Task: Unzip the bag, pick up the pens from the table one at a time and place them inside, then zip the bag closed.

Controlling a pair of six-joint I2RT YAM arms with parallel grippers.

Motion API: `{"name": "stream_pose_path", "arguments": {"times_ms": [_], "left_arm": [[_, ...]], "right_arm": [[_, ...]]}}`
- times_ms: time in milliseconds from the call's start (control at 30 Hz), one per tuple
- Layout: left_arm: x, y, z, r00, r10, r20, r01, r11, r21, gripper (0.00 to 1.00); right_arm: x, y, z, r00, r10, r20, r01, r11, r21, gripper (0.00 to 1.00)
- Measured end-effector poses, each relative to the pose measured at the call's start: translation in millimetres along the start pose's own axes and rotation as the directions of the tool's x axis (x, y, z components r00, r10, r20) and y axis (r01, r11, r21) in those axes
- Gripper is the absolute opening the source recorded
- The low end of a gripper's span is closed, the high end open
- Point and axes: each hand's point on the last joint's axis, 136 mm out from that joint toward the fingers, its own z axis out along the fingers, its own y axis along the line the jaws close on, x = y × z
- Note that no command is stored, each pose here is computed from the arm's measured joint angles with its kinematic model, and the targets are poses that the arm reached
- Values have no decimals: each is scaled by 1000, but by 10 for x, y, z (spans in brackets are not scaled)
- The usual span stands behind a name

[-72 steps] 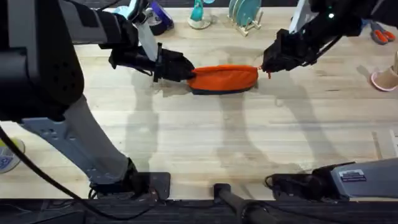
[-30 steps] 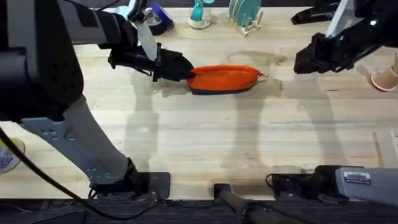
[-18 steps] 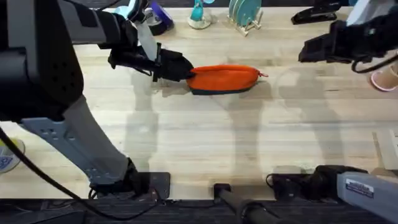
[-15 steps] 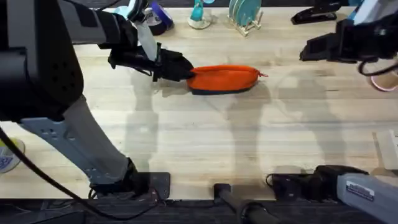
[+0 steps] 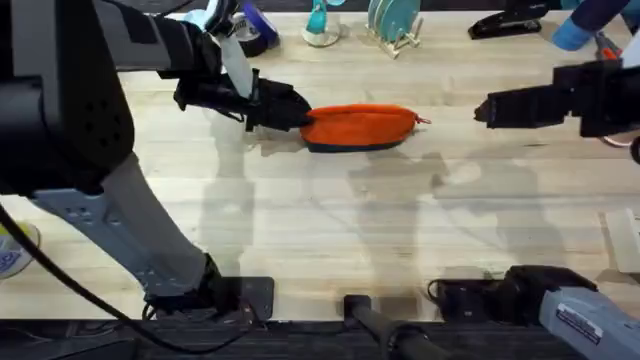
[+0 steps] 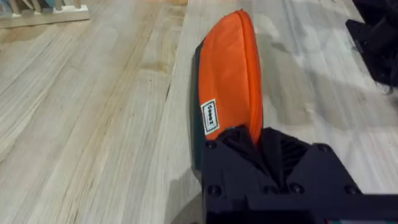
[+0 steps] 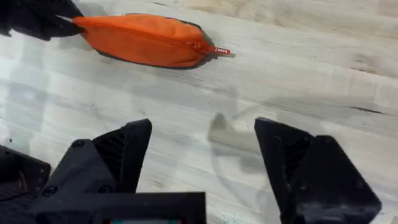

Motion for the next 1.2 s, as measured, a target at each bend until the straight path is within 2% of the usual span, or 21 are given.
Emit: {"name": "stream_pose_path", "arguments": {"times_ms": [67,100,233,267,300,500,733,933,1067,1200], "left_arm": [[0,0,0,1000,1,0,-1,1000,0,56],[0,-1,0,1000,-5,0,5,1000,0,138],[14,19,-35,1000,-10,-1,10,1000,-11,761],[15,22,-41,1000,-12,0,12,1000,-12,897],[17,26,-50,1000,-16,0,16,1000,-15,969],[19,27,-53,999,-33,0,33,999,-16,995],[6,39,-72,992,-125,2,125,992,-19,997],[-166,109,-201,979,-200,-29,199,979,-35,996],[-231,116,-287,972,-207,-107,201,977,-65,998],[-377,68,-402,969,-181,-168,162,980,-118,998]], "right_arm": [[15,14,-33,1000,-3,6,3,1000,1,994],[20,19,-44,1000,-5,9,5,1000,1,995],[30,31,-64,1000,-9,13,9,1000,0,996],[30,30,-63,1000,-11,12,11,1000,0,996],[30,30,-63,1000,-12,12,12,1000,0,996],[28,30,-63,1000,-12,13,12,1000,-1,996],[28,30,-63,1000,-12,13,13,1000,0,996],[13,28,-63,1000,-15,19,15,1000,1,996],[12,28,-63,1000,-15,19,15,1000,1,996],[12,28,-63,1000,-15,19,15,1000,1,996]]}}
